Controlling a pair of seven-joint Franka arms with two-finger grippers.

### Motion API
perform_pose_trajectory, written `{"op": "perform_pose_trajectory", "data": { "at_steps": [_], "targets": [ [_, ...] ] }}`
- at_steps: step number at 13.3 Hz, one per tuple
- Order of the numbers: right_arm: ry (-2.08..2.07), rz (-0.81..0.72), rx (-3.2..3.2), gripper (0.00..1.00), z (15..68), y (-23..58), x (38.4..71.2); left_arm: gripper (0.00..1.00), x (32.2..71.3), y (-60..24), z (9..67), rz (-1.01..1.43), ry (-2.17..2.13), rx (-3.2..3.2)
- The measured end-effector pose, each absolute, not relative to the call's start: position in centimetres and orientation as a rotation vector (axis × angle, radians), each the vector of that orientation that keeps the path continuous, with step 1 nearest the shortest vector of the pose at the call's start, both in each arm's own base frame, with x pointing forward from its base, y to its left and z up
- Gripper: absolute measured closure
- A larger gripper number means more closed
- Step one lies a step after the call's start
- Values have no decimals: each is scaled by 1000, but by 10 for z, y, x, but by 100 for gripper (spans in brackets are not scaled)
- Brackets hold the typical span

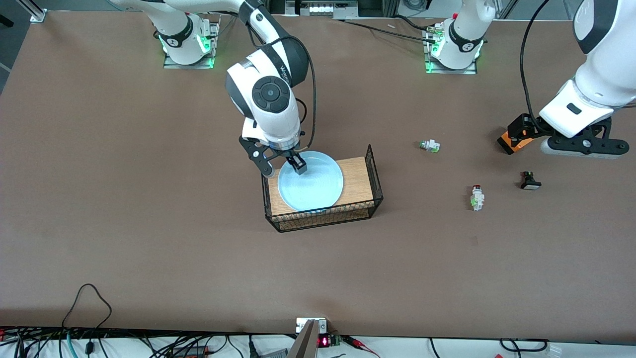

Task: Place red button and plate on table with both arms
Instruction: 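Place the button with the left gripper while the right gripper reaches the plate, then grasp the blue plate rim with the right gripper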

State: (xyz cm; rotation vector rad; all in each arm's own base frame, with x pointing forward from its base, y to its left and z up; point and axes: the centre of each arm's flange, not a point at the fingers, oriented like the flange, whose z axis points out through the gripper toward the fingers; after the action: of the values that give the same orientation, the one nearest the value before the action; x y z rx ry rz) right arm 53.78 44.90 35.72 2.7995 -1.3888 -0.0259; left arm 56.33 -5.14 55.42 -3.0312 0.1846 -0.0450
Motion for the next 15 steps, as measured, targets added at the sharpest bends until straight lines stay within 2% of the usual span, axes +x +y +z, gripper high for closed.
{"op": "perform_pose_trajectory", "data": {
  "at_steps": [2, 5, 7, 11, 13, 15],
  "targets": [
    [-1390, -25, 2801, 31, 357, 449, 538, 0, 563, -54, 554, -40, 192, -3031],
    [-1390, -26, 2799, 33, 356, 449, 538, 0, 562, -56, 554, -38, 196, -3030],
    [-1388, -28, 2796, 49, 353, 449, 538, 0, 562, -56, 554, -36, 195, -3030],
    [-1382, -36, 2783, 53, 342, 449, 538, 0, 562, -56, 554, -34, 195, -3030],
    [-1385, -31, 2789, 70, 342, 450, 539, 0, 562, -56, 554, -30, 195, -3030],
    [-1385, -31, 2789, 78, 342, 450, 539, 0, 562, -56, 554, -29, 195, -3030]
  ]
}}
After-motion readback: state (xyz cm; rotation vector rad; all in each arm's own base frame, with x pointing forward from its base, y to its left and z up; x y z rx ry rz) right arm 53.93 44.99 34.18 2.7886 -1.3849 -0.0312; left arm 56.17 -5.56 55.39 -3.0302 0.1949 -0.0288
